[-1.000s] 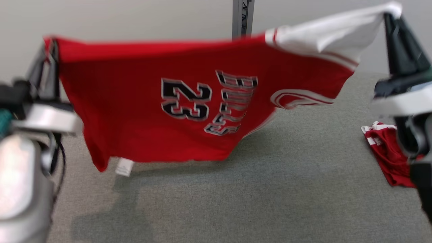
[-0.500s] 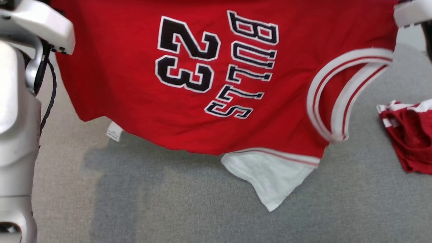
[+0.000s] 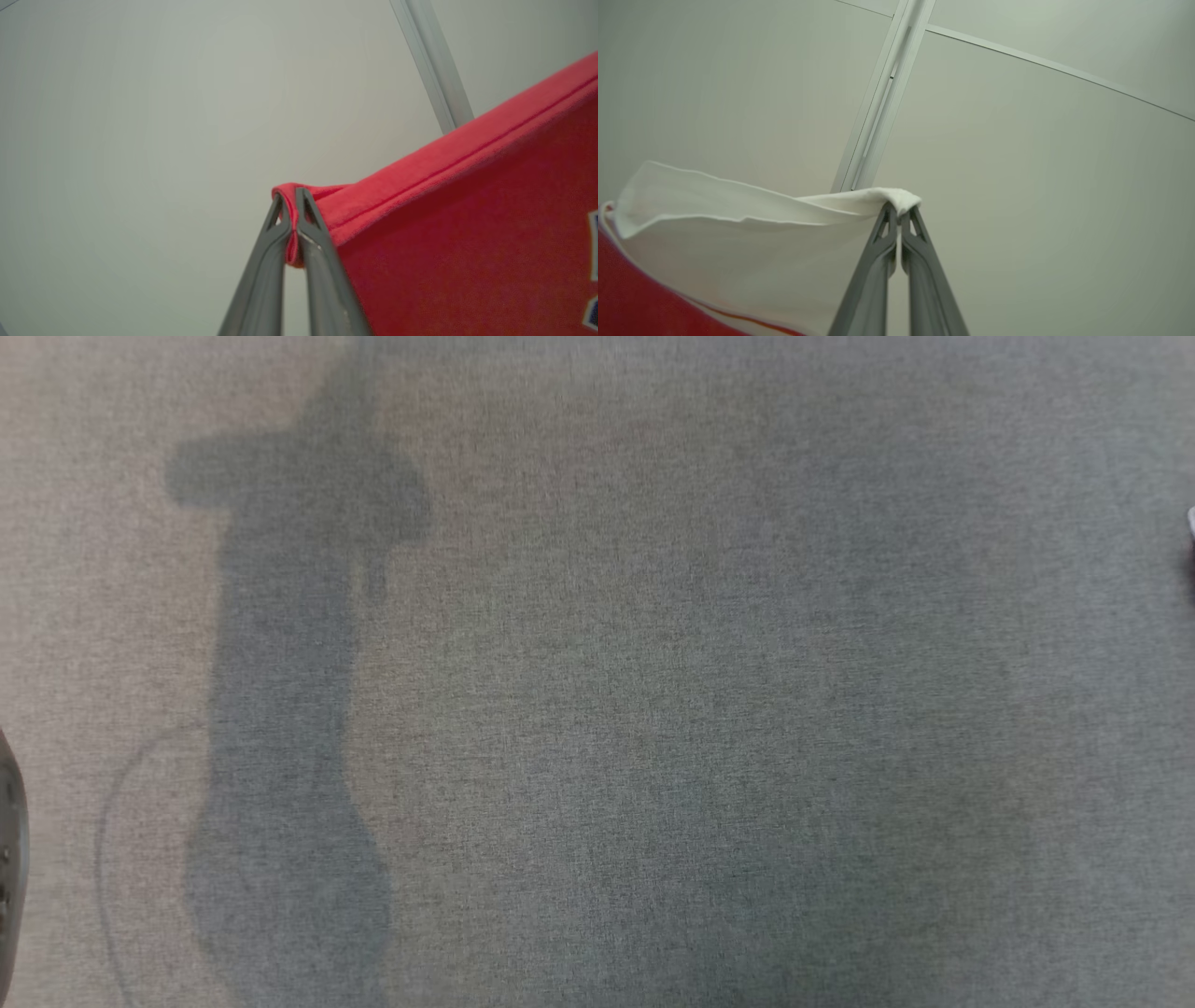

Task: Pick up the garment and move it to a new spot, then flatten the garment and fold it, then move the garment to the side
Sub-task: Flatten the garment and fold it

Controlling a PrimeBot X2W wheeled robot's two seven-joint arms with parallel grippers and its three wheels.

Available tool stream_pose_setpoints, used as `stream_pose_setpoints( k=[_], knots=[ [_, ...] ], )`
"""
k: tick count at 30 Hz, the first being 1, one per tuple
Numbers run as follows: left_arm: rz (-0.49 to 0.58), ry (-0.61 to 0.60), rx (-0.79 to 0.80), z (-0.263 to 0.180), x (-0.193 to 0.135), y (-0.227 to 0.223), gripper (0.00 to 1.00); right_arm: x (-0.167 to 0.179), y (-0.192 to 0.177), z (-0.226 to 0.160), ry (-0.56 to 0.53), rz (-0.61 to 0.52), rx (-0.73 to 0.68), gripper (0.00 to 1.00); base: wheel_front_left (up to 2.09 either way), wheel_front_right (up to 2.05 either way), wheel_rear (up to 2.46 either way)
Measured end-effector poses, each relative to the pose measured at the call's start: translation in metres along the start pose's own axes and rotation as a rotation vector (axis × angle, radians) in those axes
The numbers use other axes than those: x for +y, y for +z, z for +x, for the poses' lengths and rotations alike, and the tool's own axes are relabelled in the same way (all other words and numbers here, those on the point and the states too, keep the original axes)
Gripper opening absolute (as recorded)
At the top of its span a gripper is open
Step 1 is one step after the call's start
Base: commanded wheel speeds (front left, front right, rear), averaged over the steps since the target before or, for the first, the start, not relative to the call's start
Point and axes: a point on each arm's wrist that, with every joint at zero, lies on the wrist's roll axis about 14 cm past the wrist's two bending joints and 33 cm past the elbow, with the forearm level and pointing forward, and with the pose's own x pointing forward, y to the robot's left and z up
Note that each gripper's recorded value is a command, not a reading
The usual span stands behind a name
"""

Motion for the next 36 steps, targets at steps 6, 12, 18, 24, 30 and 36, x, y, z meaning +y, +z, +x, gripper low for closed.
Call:
stream_pose_setpoints(
  k=[6, 12, 18, 24, 30, 36],
  knots=[
    [-0.088, 0.023, 0.166, -0.017, -0.011, -0.081, 0.0, 0.026, -0.071, -0.028, 0.016, 0.072, 0.132, 0.0, 0.0, 0.0, 0.0],
    [-0.222, 0.024, 0.377, -0.087, -0.048, -0.157, 0.0, 0.053, -0.134, -0.098, 0.038, 0.167, 0.314, 0.0, 0.0, 0.0, 0.0],
    [-0.359, 0.057, 0.553, -0.182, -0.082, -0.192, 0.0, 0.073, -0.168, -0.195, 0.03, 0.266, 0.52, 0.0, 0.0, 0.0, 0.0],
    [-0.411, 0.104, 0.61, -0.246, -0.085, -0.179, 0.0, 0.089, -0.161, -0.275, -0.001, 0.36, 0.659, 0.0, 0.0, 0.0, 0.0],
    [-0.425, 0.123, 0.658, -0.305, -0.089, -0.161, 0.0, 0.12, -0.133, -0.341, 0.043, 0.413, 0.753, 0.0, 0.0, 0.0, 0.0],
    [-0.438, 0.128, 0.685, -0.345, -0.095, -0.146, 0.0, 0.122, -0.109, -0.377, 0.008, 0.452, 0.779, 0.0, 0.0, 0.0, 0.0]
  ],
)
